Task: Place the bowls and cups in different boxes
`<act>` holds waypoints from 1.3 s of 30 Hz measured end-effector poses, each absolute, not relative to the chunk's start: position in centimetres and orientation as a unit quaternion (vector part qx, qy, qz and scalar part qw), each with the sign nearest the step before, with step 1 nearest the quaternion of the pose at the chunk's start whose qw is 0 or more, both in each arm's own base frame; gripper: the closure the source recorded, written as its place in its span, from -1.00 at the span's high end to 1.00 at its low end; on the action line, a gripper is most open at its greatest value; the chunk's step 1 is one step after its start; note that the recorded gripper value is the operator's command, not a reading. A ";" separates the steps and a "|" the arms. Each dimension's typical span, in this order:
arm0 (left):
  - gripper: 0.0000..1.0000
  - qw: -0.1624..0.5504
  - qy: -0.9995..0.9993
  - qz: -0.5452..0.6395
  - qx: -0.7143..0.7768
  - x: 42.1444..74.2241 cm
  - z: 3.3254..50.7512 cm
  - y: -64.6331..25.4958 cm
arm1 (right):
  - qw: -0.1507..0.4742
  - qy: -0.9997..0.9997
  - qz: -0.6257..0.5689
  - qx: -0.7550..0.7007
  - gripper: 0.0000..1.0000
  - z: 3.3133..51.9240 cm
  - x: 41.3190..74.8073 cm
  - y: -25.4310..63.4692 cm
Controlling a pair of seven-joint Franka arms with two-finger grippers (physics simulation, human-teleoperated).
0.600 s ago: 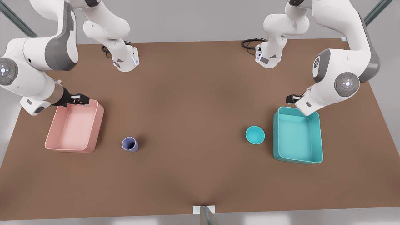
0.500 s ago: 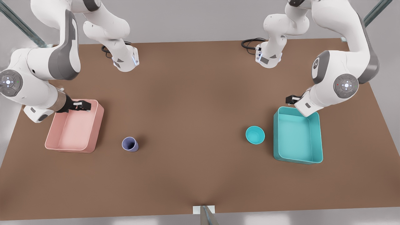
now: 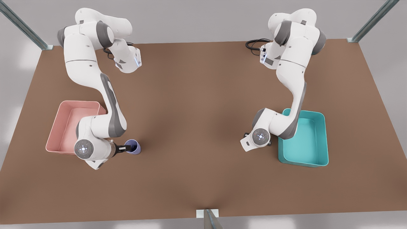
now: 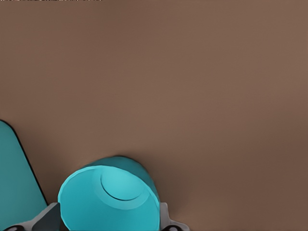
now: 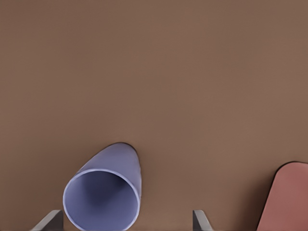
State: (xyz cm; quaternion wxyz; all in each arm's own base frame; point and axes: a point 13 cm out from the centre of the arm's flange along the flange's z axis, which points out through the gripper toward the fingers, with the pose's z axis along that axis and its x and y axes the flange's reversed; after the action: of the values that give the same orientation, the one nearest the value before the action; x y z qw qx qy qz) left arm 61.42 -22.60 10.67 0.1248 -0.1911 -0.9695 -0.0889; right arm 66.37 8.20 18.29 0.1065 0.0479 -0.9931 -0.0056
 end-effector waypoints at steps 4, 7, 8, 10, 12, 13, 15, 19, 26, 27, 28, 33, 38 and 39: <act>1.00 0.117 -0.971 -0.094 -0.189 60.9 8.4 -23.1 | 0.124 -0.991 -0.013 0.039 1.00 14.9 64.1 7.7; 1.00 0.114 -0.972 -0.094 -0.184 60.6 7.1 -23.6 | 0.125 -0.991 -0.014 0.037 1.00 13.1 63.5 7.6; 1.00 0.114 -0.972 -0.094 -0.183 60.5 6.7 -23.8 | 0.125 -0.991 -0.014 0.036 1.00 12.4 63.5 7.6; 1.00 0.115 -0.973 -0.095 -0.178 60.1 5.9 -24.0 | 0.123 -0.992 -0.014 0.036 1.00 11.4 63.7 7.6; 0.84 0.113 -0.974 -0.095 -0.173 60.1 5.6 -24.1 | 0.122 -0.992 -0.015 0.036 1.00 10.4 63.7 7.7; 0.47 0.112 -0.974 -0.095 -0.170 60.1 5.5 -24.2 | 0.123 -0.992 -0.015 0.036 1.00 10.0 63.7 7.6; 0.00 0.110 -0.976 -0.096 -0.164 60.2 5.6 -24.1 | 0.125 -0.992 -0.015 0.032 0.83 9.1 63.6 7.2; -0.40 0.105 -0.978 -0.102 -0.150 60.4 5.7 -24.0 | 0.120 -0.992 -0.018 0.032 -0.54 9.0 64.0 6.8; -0.57 0.089 -0.982 -0.106 -0.131 60.8 9.7 -25.1 | 0.111 -0.992 -0.023 0.051 -0.57 10.0 64.2 8.3; -0.57 0.080 -0.983 -0.105 -0.124 61.2 11.6 -25.3 | 0.106 -0.993 -0.023 0.053 -0.57 11.3 64.5 8.2; -0.57 0.069 -0.985 -0.105 -0.115 61.6 13.8 -25.3 | 0.100 -0.993 -0.023 0.054 -0.57 12.9 64.7 8.1; -0.57 0.014 -0.995 -0.096 0.003 65.7 28.1 -15.9 | 0.084 -0.996 -0.010 0.032 -0.57 22.8 65.1 -0.4; -0.57 0.035 -0.986 -0.104 0.125 66.0 26.8 -1.7 | 0.105 -0.994 -0.004 -0.001 -0.57 25.1 61.4 -15.1; -0.57 0.042 -0.983 -0.107 0.142 65.7 25.2 0.5 | 0.109 -0.994 -0.005 0.001 -0.57 25.1 60.7 -16.8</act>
State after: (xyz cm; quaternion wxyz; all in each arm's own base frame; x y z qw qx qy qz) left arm 65.73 0.53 25.18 0.0422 0.1420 -0.9832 -0.1067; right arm 60.72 -16.82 25.11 0.1087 0.0012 -0.9941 -0.0055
